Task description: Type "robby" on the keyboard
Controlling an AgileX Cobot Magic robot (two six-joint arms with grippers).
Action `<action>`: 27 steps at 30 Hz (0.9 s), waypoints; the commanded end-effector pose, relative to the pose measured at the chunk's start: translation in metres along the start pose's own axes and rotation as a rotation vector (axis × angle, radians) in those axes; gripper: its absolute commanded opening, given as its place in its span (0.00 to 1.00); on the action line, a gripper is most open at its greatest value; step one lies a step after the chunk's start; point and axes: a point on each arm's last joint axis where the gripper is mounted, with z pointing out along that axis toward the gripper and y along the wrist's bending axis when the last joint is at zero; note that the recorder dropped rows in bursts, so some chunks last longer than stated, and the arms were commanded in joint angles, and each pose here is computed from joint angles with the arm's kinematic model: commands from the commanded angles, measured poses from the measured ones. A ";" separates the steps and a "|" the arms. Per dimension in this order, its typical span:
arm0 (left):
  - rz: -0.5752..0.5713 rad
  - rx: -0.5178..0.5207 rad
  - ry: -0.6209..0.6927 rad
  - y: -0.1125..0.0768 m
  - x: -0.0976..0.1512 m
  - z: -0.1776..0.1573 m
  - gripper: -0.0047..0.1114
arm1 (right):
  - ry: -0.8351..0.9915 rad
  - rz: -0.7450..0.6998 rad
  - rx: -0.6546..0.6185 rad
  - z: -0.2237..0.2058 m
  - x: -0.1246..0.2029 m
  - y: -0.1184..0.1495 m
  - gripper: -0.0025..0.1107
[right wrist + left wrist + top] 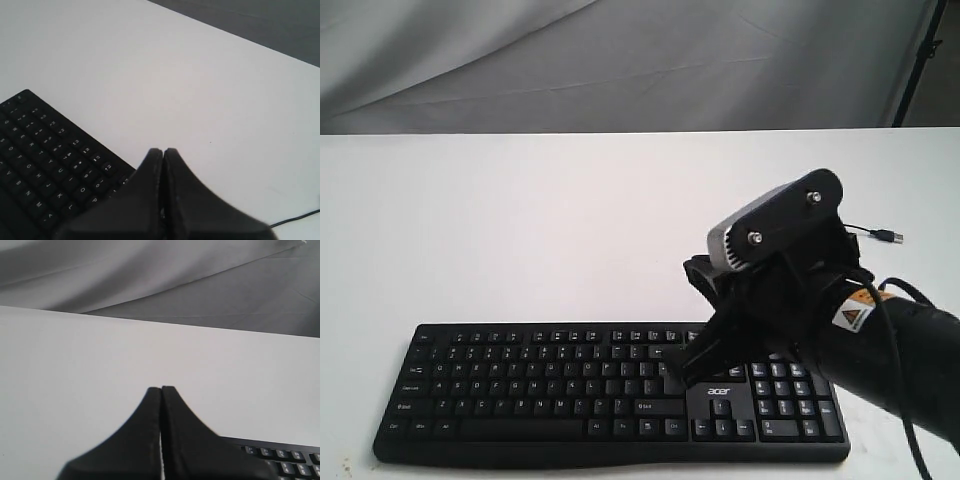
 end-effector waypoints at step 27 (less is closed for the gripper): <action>-0.013 0.006 -0.001 0.000 0.001 0.000 0.04 | -0.264 0.305 0.483 -0.157 0.037 -0.091 0.02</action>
